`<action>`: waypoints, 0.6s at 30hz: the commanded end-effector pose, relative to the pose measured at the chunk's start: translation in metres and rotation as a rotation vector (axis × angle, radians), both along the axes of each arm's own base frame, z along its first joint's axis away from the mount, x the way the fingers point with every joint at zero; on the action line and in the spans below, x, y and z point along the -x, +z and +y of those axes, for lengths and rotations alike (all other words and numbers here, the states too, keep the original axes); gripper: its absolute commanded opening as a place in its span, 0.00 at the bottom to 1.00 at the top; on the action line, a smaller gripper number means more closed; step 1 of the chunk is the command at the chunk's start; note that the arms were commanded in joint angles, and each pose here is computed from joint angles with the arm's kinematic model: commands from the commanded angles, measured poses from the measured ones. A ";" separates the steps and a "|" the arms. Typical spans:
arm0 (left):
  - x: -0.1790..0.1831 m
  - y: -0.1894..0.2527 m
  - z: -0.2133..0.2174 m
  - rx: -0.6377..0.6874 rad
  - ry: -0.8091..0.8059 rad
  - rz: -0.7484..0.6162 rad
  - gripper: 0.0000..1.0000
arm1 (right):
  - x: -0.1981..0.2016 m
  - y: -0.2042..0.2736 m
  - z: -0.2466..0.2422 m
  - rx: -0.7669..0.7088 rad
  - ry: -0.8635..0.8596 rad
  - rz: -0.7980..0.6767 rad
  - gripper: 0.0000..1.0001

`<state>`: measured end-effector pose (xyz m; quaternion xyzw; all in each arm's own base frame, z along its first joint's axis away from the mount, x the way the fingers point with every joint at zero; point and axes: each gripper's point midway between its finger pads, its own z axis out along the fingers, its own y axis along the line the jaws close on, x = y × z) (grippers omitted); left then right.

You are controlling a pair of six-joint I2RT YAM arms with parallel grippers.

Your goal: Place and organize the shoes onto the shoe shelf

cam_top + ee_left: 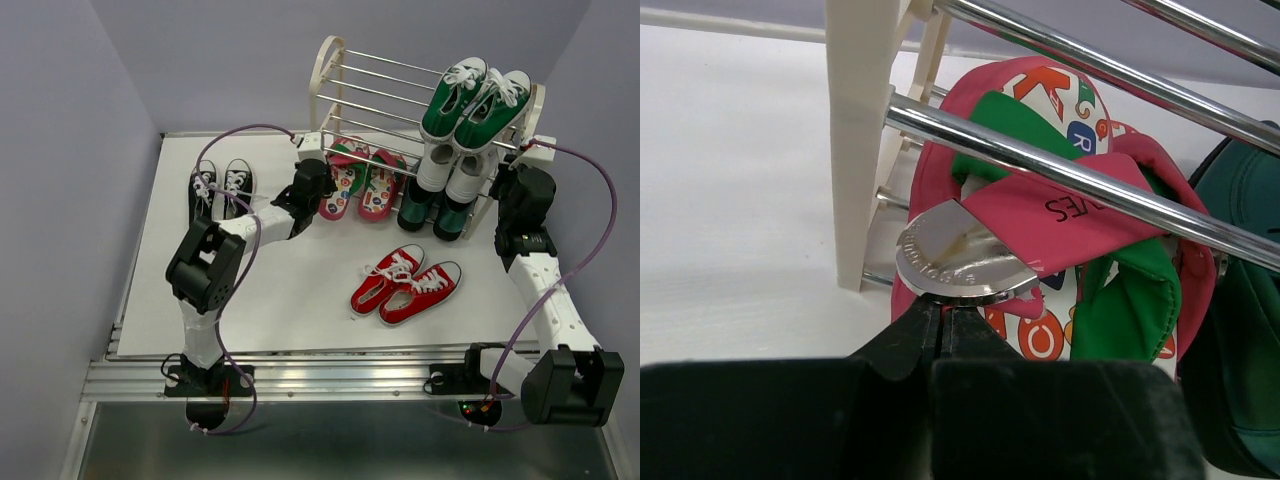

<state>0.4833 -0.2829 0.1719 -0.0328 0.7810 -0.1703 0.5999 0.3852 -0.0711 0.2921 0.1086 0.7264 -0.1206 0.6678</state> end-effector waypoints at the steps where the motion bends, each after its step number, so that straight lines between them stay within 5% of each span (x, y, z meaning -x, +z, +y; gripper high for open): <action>1: -0.021 0.075 -0.012 0.121 0.028 -0.181 0.00 | -0.007 0.018 -0.006 0.044 0.007 -0.029 0.01; 18: -0.050 0.083 -0.027 0.158 0.041 -0.253 0.00 | -0.010 0.013 -0.003 0.045 0.030 -0.015 0.01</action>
